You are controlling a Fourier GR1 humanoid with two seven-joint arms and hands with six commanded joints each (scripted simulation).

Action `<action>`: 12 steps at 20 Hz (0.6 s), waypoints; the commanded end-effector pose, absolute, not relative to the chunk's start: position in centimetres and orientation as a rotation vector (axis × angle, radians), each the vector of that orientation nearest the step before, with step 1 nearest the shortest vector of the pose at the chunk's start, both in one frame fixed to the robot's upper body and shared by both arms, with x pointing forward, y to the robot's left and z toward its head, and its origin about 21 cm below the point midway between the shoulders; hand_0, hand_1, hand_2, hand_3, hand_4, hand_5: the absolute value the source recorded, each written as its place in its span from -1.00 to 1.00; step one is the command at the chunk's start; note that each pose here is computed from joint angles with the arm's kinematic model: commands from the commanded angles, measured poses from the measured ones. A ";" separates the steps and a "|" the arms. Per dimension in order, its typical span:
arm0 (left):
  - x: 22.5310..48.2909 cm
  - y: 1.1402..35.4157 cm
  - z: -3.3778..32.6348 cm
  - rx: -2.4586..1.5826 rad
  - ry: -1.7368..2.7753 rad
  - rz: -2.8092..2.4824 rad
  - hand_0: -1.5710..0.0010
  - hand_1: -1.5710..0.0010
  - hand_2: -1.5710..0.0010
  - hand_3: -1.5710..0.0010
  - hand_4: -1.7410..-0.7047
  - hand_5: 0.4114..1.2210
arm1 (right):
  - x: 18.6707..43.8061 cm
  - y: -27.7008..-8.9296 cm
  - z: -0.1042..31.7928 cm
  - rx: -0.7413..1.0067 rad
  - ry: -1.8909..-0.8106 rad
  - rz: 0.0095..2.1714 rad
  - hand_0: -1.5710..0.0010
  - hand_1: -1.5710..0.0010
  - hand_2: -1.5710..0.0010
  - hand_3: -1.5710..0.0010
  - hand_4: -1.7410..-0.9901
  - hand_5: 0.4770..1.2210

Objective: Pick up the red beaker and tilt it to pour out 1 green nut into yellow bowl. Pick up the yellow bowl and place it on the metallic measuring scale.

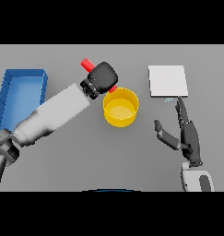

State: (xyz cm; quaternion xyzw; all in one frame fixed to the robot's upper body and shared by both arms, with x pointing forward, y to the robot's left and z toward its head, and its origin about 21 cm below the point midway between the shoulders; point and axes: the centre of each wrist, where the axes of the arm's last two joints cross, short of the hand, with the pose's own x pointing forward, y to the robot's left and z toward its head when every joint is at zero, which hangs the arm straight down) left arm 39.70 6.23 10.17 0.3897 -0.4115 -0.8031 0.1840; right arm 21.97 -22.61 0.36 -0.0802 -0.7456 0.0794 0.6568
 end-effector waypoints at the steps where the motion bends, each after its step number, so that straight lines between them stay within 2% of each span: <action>1: 39.7 6.1 10.2 1.127 -1.131 -2.300 -1.00 -1.00 -1.00 -0.94 -0.99 1.00 | 21.9 -22.7 0.3 -0.181 -1.682 0.177 1.00 1.00 1.00 1.00 0.20 -0.58; 3: 39.8 5.5 10.3 1.175 -1.079 -2.373 -1.00 -1.00 -1.00 -0.96 -0.99 1.00 | 21.7 -22.9 0.1 -0.199 -1.677 0.185 1.00 1.00 1.00 1.00 0.20 -0.59; 6: 39.6 4.5 10.4 1.241 -1.045 -2.469 -1.00 -1.00 -1.00 -0.98 -1.00 1.00 | 21.7 -22.1 -0.1 -0.206 -1.666 0.181 1.00 1.00 1.00 1.00 0.23 -0.64; 8: 39.8 4.3 10.4 1.272 -1.027 -2.509 -1.00 -1.00 -1.00 -0.99 -1.00 1.00 | 21.9 -22.5 0.0 -0.232 -1.661 0.186 1.00 1.00 1.00 1.00 0.24 -0.69; 12: 40.2 3.3 10.8 1.351 -0.906 -2.624 -1.00 -1.00 -1.00 -0.99 -0.99 1.00 | 22.0 -22.1 -0.1 -0.250 -1.668 0.205 1.00 1.00 1.00 1.00 0.34 -0.72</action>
